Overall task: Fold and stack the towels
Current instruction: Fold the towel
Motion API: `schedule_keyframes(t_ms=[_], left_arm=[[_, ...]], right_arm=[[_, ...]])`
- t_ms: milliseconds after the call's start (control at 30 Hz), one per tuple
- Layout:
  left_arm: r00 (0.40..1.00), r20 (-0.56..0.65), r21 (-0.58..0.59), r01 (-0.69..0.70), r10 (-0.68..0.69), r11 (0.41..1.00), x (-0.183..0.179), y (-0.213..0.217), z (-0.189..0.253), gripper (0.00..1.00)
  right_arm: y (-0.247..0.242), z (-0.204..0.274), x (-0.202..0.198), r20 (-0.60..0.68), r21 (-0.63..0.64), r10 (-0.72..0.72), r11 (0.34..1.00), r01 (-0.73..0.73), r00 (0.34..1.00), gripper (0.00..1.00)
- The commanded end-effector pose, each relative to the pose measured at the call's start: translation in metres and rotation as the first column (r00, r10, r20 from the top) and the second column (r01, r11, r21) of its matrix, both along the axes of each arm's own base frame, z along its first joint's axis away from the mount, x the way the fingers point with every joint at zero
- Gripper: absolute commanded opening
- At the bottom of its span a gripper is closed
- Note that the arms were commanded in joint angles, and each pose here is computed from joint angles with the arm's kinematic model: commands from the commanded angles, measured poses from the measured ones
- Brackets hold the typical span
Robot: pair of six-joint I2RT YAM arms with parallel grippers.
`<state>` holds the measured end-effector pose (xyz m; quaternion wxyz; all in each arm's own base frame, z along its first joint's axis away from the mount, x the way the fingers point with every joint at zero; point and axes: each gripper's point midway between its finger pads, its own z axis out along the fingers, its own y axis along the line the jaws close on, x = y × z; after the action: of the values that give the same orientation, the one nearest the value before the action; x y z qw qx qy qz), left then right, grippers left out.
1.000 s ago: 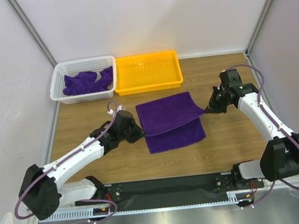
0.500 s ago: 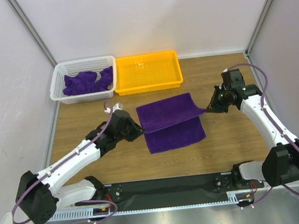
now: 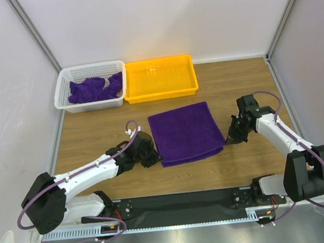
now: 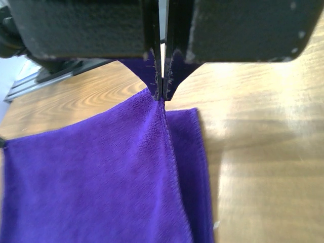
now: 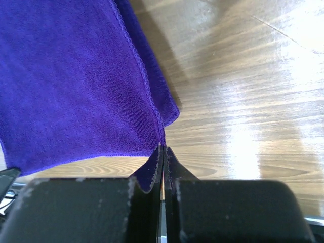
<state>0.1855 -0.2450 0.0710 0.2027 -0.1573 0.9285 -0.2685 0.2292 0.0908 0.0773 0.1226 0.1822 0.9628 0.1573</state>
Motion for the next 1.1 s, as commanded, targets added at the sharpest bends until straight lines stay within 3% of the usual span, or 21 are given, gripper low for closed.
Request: schedule_keyframes(t_ms=[0,433,600,633,700,733,800,833,933,1067], left_arm=[[0.999,-0.035,-0.016,0.003,-0.003,1.0,-0.011,-0.007,-0.01,0.0],[0.994,-0.099,0.065,-0.031,0.038,0.997,-0.025,0.011,-0.042,0.0],[0.992,-0.121,0.128,-0.01,0.026,0.992,-0.026,0.016,-0.044,0.12],[0.994,-0.109,0.137,-0.009,0.024,0.991,-0.021,0.013,-0.039,0.21],[0.995,-0.104,0.172,0.013,0.005,0.985,-0.019,0.016,-0.035,0.28],[0.997,-0.078,0.165,0.014,-0.002,0.986,-0.012,0.01,-0.023,0.38],[0.998,-0.052,0.191,0.032,-0.023,0.981,-0.007,0.011,-0.013,0.49],[0.999,-0.019,0.207,0.041,-0.038,0.978,0.001,0.01,0.0,0.63],[0.998,0.053,0.212,0.011,-0.022,0.977,0.024,0.01,0.029,0.79],[0.994,0.109,0.224,-0.037,0.012,0.974,0.057,0.017,0.042,0.84]], right_arm=[[-0.003,-0.009,0.001,0.005,-0.011,0.012,1.0,-0.012,1.0,0.0],[-0.003,-0.04,-0.02,-0.118,-0.011,0.033,0.999,-0.034,0.993,0.0],[0.006,-0.042,-0.028,-0.155,0.031,0.068,0.997,-0.064,0.985,0.02],[0.008,-0.04,-0.027,-0.151,0.034,0.075,0.997,-0.071,0.986,0.1],[0.01,-0.034,-0.031,-0.164,0.039,0.089,0.996,-0.083,0.983,0.25],[0.012,-0.026,-0.025,-0.143,0.042,0.093,0.995,-0.087,0.985,0.42],[0.01,-0.015,-0.021,-0.122,0.031,0.105,0.994,-0.102,0.987,0.55],[0.006,-0.001,-0.013,-0.093,-0.001,0.099,0.995,-0.1,0.991,0.63],[-0.003,0.019,0.006,-0.027,-0.056,0.098,0.993,-0.1,0.995,0.76],[0.007,0.04,0.05,0.106,-0.023,0.129,0.992,-0.128,0.986,0.8]])
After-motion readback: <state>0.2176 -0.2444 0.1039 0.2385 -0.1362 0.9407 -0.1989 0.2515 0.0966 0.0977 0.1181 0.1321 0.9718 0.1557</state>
